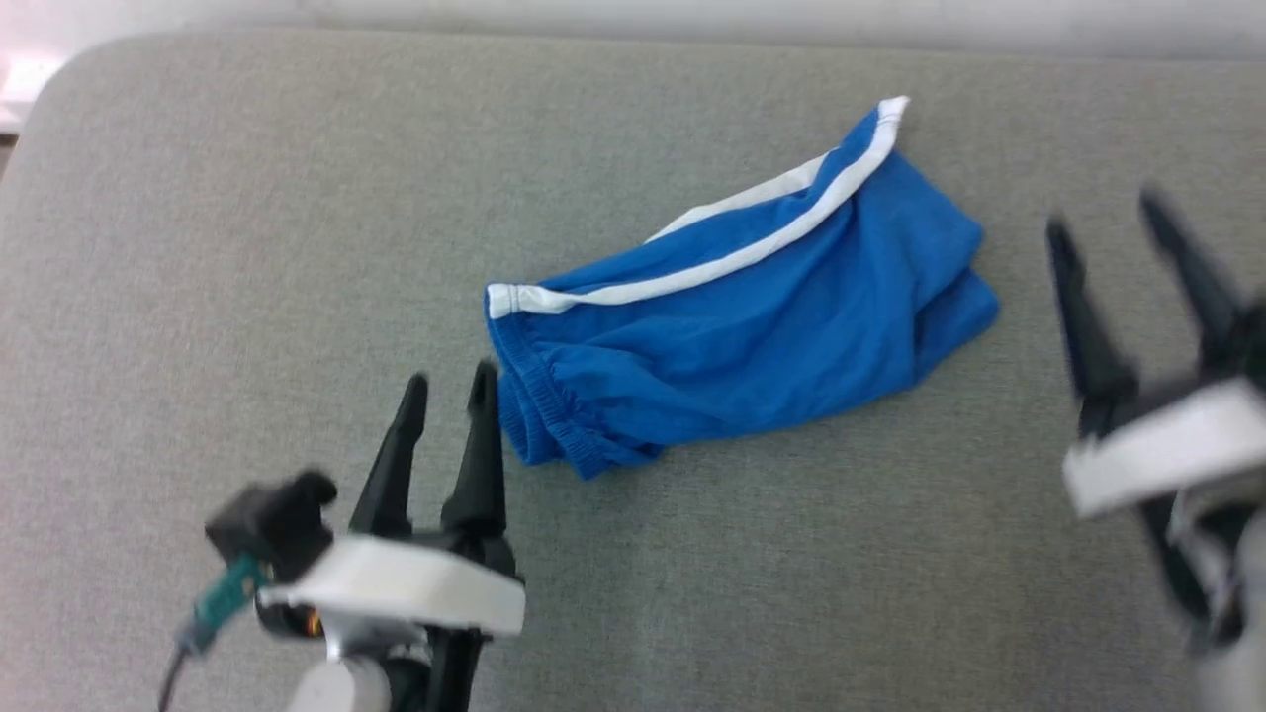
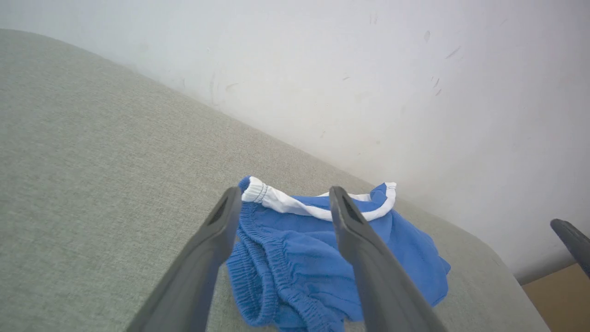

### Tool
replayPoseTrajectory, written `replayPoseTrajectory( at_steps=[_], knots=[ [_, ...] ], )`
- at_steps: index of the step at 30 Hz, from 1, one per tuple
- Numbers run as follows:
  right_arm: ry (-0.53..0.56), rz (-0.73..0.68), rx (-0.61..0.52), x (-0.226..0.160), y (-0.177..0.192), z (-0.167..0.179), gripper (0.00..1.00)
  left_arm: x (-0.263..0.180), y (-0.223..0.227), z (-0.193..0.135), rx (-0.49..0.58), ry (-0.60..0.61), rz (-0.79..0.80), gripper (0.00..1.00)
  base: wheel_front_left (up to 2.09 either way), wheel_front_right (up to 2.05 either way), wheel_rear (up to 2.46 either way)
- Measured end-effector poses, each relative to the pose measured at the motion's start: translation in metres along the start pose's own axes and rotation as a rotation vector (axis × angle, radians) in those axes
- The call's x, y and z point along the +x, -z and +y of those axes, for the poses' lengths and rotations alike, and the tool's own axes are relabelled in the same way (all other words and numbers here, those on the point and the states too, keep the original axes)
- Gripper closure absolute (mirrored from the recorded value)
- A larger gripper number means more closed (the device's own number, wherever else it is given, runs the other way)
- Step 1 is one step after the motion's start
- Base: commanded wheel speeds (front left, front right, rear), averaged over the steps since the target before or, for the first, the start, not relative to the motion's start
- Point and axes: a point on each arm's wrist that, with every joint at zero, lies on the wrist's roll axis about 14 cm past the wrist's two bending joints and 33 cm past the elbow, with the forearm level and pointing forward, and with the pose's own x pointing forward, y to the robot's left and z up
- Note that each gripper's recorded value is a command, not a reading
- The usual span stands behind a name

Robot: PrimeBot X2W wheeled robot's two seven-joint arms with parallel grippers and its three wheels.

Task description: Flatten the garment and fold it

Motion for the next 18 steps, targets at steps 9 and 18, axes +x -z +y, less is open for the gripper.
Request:
replayPoseTrajectory(
  at_steps=[9, 18],
  knots=[
    [0.164, -0.068, 0.043, -0.069, 0.001, 0.005, 0.0, -0.03, 0.028, 0.025, 0.11, -0.092, -0.007, 0.0, 0.0, 0.0, 0.0],
    [0.157, -0.099, -0.006, -0.074, -0.012, 0.01, 0.0, -0.014, 0.037, -0.002, 0.125, -0.005, 0.088, 0.0, 0.0, 0.0, 0.0]
  ],
)
